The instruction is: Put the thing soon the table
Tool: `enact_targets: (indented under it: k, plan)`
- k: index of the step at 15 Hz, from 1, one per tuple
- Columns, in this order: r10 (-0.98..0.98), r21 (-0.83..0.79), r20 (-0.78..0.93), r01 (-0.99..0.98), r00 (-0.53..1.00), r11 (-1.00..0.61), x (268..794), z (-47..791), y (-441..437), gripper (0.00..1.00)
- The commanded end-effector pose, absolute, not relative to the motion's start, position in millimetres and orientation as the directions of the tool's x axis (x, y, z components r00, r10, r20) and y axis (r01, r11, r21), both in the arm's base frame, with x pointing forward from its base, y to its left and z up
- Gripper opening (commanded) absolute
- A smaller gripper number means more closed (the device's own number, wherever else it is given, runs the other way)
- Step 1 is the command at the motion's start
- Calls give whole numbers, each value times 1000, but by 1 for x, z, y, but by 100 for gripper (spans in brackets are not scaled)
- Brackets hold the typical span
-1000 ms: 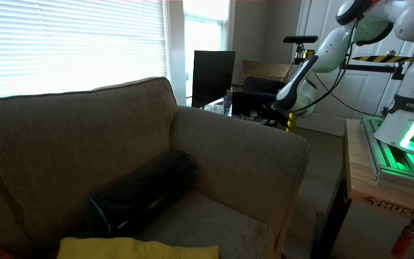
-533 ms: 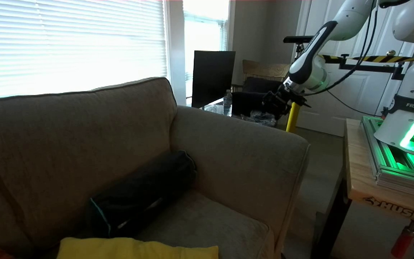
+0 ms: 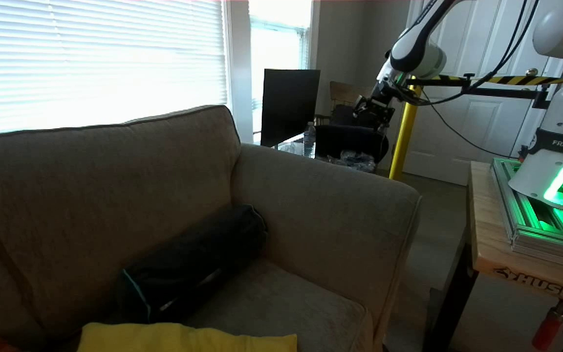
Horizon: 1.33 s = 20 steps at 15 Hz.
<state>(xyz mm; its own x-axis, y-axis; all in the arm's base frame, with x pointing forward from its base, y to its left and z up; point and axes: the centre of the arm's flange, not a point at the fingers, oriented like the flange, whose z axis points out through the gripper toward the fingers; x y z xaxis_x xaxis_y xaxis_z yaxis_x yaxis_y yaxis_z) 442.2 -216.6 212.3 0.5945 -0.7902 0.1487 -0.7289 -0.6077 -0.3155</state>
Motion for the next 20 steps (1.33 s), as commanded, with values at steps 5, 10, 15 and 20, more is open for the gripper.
enact_targets:
  k: [5, 10, 15, 20]
  plan:
    - [-514, -45, 110, -513, 850, -857, 487, 356, -163, 100]
    - [-278, 80, 61, -282, 959, -956, 516, 381, -144, 100]
    - [-211, 100, 73, -217, 975, -971, 519, 383, -139, 100]
    - [-212, 101, 72, -219, 975, -971, 519, 382, -140, 100]
